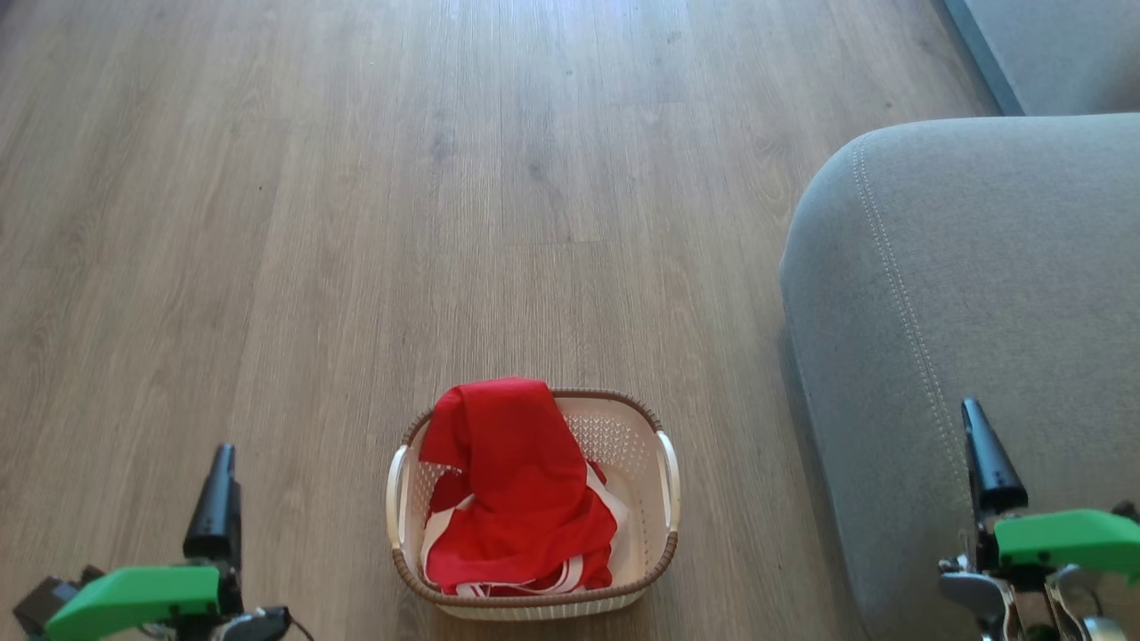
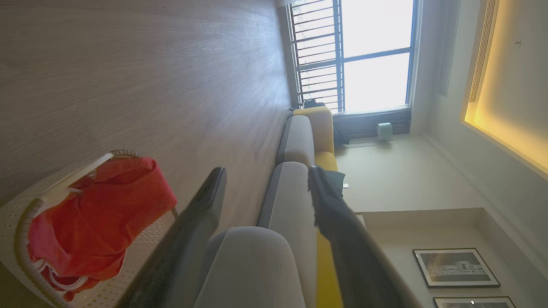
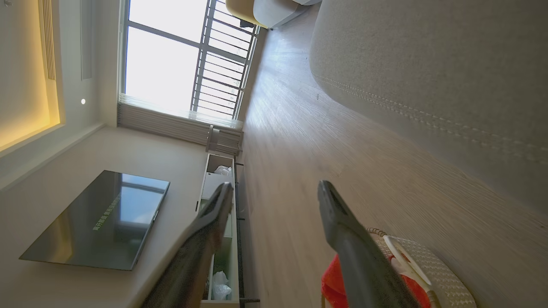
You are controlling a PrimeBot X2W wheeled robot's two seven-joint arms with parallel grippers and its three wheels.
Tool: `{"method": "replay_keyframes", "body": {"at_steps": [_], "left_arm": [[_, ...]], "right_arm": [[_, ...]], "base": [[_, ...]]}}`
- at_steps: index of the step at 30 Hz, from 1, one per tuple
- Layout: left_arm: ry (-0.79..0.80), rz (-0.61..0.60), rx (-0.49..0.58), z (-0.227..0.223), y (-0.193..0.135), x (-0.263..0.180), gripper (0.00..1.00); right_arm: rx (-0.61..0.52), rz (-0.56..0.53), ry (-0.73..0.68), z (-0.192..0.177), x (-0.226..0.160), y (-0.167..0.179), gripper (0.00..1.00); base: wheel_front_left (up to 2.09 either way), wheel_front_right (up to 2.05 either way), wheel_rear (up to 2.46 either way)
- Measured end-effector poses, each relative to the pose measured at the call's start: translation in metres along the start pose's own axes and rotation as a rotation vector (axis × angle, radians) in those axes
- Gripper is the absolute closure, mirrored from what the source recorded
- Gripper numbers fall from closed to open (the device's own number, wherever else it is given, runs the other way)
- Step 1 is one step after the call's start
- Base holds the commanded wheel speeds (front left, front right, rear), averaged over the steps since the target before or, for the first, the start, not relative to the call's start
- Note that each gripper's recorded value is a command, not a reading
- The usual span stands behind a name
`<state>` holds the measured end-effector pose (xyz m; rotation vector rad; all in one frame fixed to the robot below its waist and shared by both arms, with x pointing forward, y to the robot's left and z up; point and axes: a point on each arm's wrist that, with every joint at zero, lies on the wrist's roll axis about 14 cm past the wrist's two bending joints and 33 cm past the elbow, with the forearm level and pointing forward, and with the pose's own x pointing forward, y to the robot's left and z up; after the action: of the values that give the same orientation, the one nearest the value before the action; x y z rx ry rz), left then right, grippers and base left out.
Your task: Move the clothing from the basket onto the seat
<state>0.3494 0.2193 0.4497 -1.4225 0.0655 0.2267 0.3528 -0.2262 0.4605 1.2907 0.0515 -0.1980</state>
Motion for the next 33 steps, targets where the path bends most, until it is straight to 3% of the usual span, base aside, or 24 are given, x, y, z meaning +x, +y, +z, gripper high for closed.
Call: {"method": "replay_keyframes", "body": {"at_steps": [15, 33], "left_arm": [[-0.094, -0.109, 0.223, 0.022, -0.046, 0.003, 0.00], [-0.130, -0.150, 0.514, 0.006, -0.083, 0.002, 0.00]], "right_arm": [[-0.278, 0.144, -0.050, 0.007, 0.008, 0.049, 0.00], [-0.580, 0.280, -0.090, -0.003, 0.009, 0.092, 0.00]], "base": [[0.00, 0.00, 0.00], [0.00, 0.00, 0.00]]}}
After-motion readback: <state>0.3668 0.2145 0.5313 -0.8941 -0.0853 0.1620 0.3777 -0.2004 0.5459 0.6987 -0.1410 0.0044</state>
